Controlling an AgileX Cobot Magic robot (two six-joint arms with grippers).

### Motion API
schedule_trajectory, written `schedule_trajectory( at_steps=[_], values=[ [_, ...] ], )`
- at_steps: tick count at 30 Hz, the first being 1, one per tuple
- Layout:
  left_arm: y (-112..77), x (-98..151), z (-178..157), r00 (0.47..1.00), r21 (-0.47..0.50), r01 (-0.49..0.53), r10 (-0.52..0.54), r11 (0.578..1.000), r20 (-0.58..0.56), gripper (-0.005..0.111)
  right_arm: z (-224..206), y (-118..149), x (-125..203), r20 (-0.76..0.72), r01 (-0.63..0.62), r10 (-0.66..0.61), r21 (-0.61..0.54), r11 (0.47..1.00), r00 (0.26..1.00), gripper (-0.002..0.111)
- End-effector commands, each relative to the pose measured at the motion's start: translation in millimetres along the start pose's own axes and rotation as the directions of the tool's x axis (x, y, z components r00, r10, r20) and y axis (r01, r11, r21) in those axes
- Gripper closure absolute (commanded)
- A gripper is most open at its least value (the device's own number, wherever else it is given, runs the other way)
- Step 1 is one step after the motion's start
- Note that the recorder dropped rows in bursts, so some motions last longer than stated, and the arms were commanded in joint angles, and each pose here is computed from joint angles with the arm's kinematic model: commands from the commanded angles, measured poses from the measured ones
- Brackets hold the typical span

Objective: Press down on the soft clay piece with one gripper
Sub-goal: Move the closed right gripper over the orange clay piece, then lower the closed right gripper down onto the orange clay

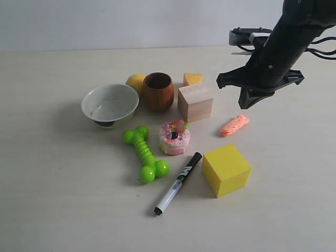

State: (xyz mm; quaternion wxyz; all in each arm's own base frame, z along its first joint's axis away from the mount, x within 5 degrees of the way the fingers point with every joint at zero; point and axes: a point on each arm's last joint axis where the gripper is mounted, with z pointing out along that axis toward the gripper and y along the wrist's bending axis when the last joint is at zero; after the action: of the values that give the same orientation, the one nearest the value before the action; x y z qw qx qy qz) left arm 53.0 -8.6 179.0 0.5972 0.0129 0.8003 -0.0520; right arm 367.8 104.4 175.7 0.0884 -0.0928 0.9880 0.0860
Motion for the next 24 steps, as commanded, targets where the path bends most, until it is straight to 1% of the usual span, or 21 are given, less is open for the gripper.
schedule_trajectory(
  at_steps=[1,9,24],
  values=[
    [0.1,-2,-1,1.0,-0.003,0.002,-0.002,1.0,0.019,0.107,7,1,-2,-0.007,-0.013,0.013,-0.009,1.0,1.0,0.108],
    [0.1,-2,-1,1.0,-0.003,0.002,-0.002,1.0,0.019,0.107,23,2,-1,-0.038,-0.013,0.012,-0.04,0.999,0.999,0.108],
    [0.1,-2,-1,1.0,-0.003,0.002,-0.002,1.0,0.019,0.107,42,-1,-3,-0.061,-0.023,0.021,-0.039,0.999,0.998,0.108]
  ],
)
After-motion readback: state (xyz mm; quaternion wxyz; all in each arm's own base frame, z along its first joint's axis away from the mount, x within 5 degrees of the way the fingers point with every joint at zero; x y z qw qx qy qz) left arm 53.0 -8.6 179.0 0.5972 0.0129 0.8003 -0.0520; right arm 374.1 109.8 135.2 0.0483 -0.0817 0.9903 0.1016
